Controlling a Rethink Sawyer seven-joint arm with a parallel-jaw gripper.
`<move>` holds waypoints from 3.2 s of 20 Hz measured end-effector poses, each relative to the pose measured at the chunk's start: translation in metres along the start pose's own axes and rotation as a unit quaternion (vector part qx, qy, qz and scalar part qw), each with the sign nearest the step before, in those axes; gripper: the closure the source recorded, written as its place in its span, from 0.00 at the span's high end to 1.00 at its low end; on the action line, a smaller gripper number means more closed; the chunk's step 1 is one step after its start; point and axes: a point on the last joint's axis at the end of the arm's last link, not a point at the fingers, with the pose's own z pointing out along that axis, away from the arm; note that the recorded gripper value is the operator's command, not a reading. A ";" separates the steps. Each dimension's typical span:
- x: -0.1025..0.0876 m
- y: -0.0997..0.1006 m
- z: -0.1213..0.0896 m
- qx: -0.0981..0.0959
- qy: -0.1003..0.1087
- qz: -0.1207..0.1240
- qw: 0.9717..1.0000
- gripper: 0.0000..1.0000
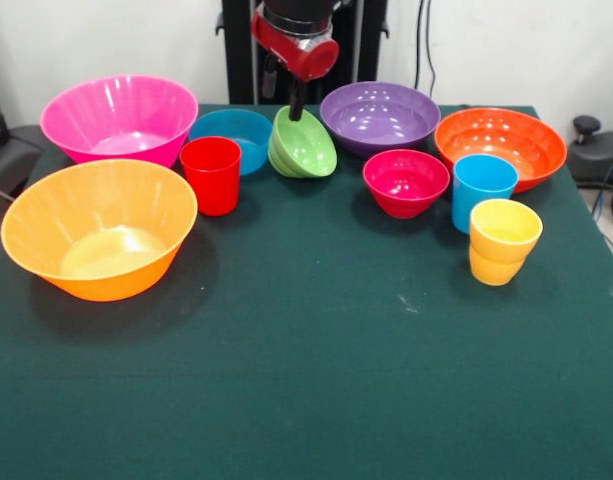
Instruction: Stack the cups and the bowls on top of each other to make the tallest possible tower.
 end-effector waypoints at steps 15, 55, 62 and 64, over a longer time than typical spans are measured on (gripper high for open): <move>-0.002 -0.004 0.004 0.000 0.003 -0.010 1.000 1.00; -0.033 -0.002 -0.001 -0.073 -0.032 -0.182 0.980 1.00; -0.029 0.004 -0.001 -0.079 -0.034 -0.201 0.976 1.00; -0.028 0.005 -0.001 -0.079 -0.035 -0.203 0.975 1.00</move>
